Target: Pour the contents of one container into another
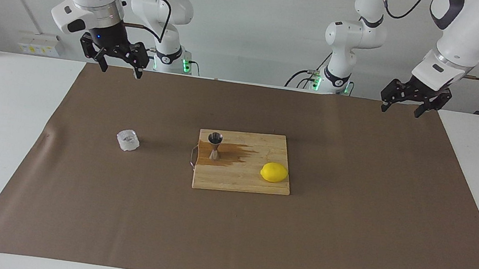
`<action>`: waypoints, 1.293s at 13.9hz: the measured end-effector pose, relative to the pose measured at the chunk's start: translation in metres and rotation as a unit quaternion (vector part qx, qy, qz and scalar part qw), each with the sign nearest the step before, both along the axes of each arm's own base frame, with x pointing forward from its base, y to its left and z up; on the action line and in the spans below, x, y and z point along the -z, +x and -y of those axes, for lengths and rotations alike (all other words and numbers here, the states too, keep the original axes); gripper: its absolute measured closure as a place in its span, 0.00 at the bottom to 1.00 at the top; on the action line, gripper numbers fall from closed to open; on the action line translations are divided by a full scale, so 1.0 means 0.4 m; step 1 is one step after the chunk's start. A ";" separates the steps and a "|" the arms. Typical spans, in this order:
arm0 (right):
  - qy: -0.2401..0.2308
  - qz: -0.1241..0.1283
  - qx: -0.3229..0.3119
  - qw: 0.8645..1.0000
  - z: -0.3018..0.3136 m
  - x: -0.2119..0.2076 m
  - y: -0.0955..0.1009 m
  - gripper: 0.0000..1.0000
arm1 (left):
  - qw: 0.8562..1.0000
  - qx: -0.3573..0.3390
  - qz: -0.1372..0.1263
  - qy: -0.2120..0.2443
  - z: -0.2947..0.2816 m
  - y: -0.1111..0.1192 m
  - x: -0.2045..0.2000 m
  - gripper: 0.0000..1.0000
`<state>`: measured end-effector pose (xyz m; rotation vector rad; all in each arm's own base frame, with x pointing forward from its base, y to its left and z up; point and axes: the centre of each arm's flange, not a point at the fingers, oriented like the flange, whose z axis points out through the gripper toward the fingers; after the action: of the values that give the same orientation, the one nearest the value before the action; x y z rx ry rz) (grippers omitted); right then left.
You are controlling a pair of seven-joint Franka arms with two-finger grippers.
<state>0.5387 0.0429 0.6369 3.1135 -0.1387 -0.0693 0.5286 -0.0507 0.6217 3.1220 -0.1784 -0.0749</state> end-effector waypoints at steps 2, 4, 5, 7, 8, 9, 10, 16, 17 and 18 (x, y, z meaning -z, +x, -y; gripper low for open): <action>-0.002 0.001 0.000 1.000 0.000 -0.001 0.000 0.00 | 1.000 0.000 0.000 0.000 0.000 0.000 0.000 0.00; -0.004 0.005 0.000 1.000 0.001 -0.003 0.001 0.00 | 1.000 0.000 0.000 0.000 0.000 0.000 0.000 0.00; -0.007 0.007 0.000 1.000 0.003 -0.004 0.003 0.00 | 1.000 0.000 0.000 0.000 0.000 0.000 0.000 0.00; -0.012 0.009 0.000 1.000 0.006 -0.005 0.004 0.00 | 1.000 0.000 0.000 0.000 0.000 0.000 0.000 0.00; -0.014 0.014 0.000 1.000 0.007 -0.007 0.007 0.00 | 1.000 0.000 0.000 0.000 0.000 0.000 0.000 0.00; -0.014 0.022 0.000 1.000 0.006 -0.010 0.011 0.00 | 1.000 0.000 0.000 0.000 0.000 0.000 0.000 0.00; -0.013 0.029 -0.001 0.999 0.006 -0.013 0.015 0.00 | 1.000 0.000 0.000 0.000 0.000 0.000 0.000 0.00; -0.013 0.035 -0.001 0.999 0.004 -0.016 0.018 0.00 | 1.000 0.000 0.000 0.000 0.000 0.000 0.000 0.00; -0.013 0.035 -0.002 0.999 0.003 -0.016 0.018 0.00 | 1.000 0.000 0.000 0.000 0.000 0.000 0.000 0.00; -0.013 0.035 -0.002 0.999 0.002 -0.016 0.018 0.00 | 1.000 0.000 0.000 0.000 0.000 0.000 0.000 0.00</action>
<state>0.5457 0.0420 0.6432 3.0913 -0.1339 0.0417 0.5286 -0.0507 0.6217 3.1220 -0.1784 -0.0749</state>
